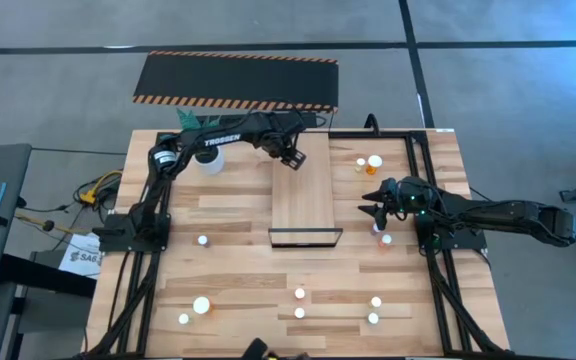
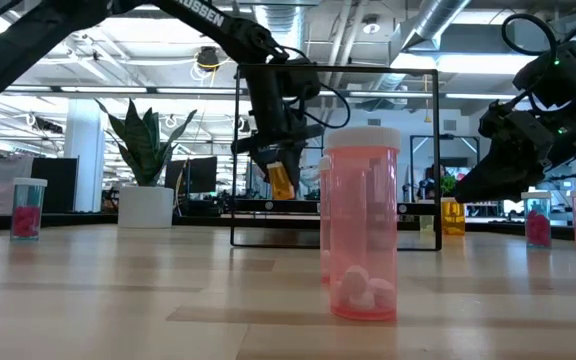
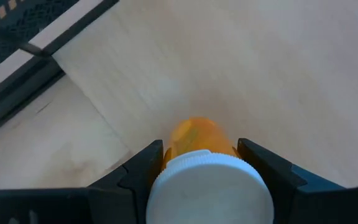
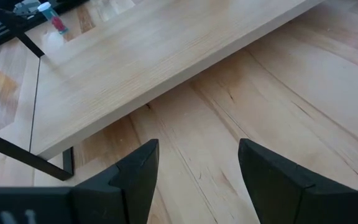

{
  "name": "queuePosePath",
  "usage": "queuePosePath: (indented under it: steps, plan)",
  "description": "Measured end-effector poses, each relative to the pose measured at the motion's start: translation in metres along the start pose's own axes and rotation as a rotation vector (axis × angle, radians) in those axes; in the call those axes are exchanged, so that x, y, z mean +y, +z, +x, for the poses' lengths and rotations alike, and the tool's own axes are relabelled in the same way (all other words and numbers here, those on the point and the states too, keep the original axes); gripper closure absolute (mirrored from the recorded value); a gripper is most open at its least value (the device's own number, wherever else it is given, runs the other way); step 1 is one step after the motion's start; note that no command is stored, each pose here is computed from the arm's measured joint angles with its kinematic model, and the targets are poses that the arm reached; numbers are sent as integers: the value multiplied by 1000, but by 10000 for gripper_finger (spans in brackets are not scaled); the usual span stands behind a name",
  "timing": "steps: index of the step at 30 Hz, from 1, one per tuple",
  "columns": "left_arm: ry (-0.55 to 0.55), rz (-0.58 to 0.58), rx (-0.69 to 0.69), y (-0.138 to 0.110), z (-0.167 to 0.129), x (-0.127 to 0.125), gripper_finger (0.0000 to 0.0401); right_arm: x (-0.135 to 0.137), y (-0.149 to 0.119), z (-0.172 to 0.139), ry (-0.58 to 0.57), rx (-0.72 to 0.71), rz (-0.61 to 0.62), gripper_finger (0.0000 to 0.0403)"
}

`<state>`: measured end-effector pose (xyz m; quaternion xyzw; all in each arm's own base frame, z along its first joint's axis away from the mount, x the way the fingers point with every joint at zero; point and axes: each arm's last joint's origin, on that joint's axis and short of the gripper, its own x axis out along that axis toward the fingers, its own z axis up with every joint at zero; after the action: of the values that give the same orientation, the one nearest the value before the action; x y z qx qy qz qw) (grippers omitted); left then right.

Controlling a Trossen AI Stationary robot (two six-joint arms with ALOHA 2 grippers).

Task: Pick and place medicine bottles onto shelf by color
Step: Put the middle orange pill bottle on the shelf

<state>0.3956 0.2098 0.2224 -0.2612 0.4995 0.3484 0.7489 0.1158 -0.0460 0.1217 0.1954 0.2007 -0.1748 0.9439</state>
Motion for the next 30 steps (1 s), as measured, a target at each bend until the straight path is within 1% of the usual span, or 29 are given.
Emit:
queuePosePath:
  steps: [8, 16, 30]
  plan:
    - [6, -14, -5, 2, 5, 4, 227, 0, 0, 0, 0, 0, 0, 157]
    - [-19, -38, -61, 8, 5, 1, 227, 0, 0, 0, 0, 0, 0, 157]
    - [-10, -43, -53, 8, 5, 4, 227, 0, 0, 0, 0, 0, 0, 157]
